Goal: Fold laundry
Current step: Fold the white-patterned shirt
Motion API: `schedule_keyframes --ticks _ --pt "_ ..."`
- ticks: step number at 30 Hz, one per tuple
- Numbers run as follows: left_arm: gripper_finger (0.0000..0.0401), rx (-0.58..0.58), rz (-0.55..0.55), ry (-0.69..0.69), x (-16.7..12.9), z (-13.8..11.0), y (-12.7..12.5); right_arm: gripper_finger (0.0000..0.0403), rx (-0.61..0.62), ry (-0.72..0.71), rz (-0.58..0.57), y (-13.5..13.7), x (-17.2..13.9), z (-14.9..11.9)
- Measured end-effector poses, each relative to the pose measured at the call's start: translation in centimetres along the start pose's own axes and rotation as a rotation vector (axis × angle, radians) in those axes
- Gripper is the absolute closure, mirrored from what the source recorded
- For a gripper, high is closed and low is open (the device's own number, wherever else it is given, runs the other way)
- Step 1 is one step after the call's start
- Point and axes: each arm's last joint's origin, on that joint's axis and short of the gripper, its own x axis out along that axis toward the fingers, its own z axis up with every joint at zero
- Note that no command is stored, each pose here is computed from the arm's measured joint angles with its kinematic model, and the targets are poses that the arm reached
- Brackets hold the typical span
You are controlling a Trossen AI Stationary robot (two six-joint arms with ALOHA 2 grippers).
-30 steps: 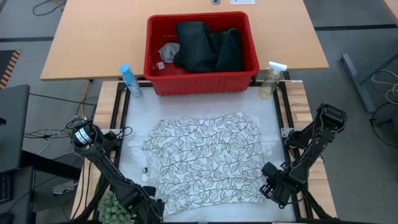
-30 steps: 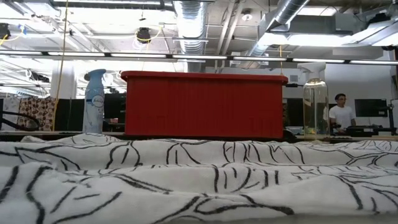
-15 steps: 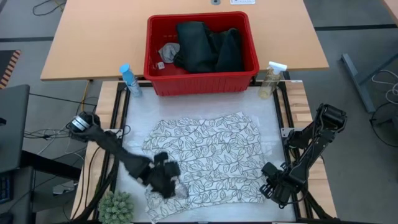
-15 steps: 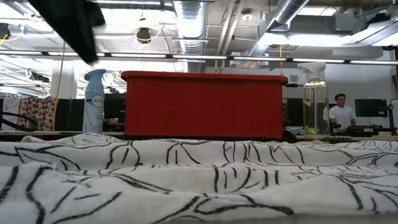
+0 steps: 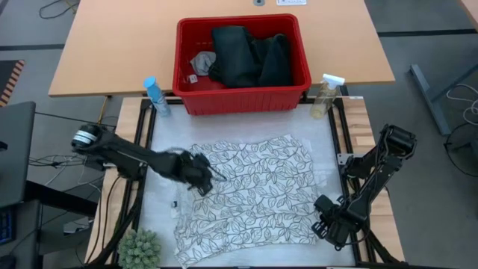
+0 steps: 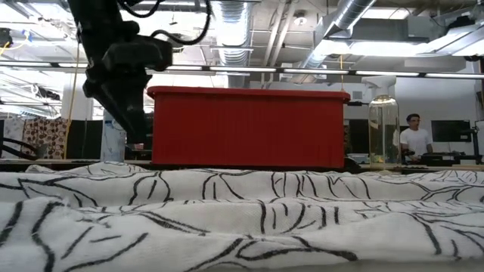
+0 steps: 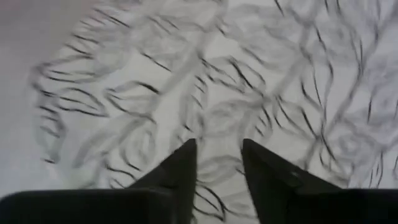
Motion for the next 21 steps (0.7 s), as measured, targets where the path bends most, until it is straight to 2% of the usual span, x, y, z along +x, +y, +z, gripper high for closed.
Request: schedule_keyframes --ticks 5,9,13,17,21 --pt "0.0388 -0.267 -0.152 -0.122 -0.5 0.3 4.3 0.0383 0.012 -0.001 -0.004 0.0 0.0 0.0" --pt "0.0399 -0.444 -0.218 -0.137 0.8 -0.9 6.8 0.0383 0.012 -0.001 -0.004 0.0 0.0 0.0" --pt "0.0401 -0.488 -0.195 -0.072 2.0 -2.4 7.7 0.0383 0.026 -0.002 -0.004 0.0 0.0 0.0" --pt "0.0401 -0.502 -0.138 -0.111 2.2 -2.5 8.0 0.0383 0.039 -0.002 -0.004 0.0 0.0 0.0" --pt "0.0401 -0.497 -0.030 -0.083 2.4 -3.0 8.9 0.0383 0.043 0.000 0.000 0.0 0.0 0.0"
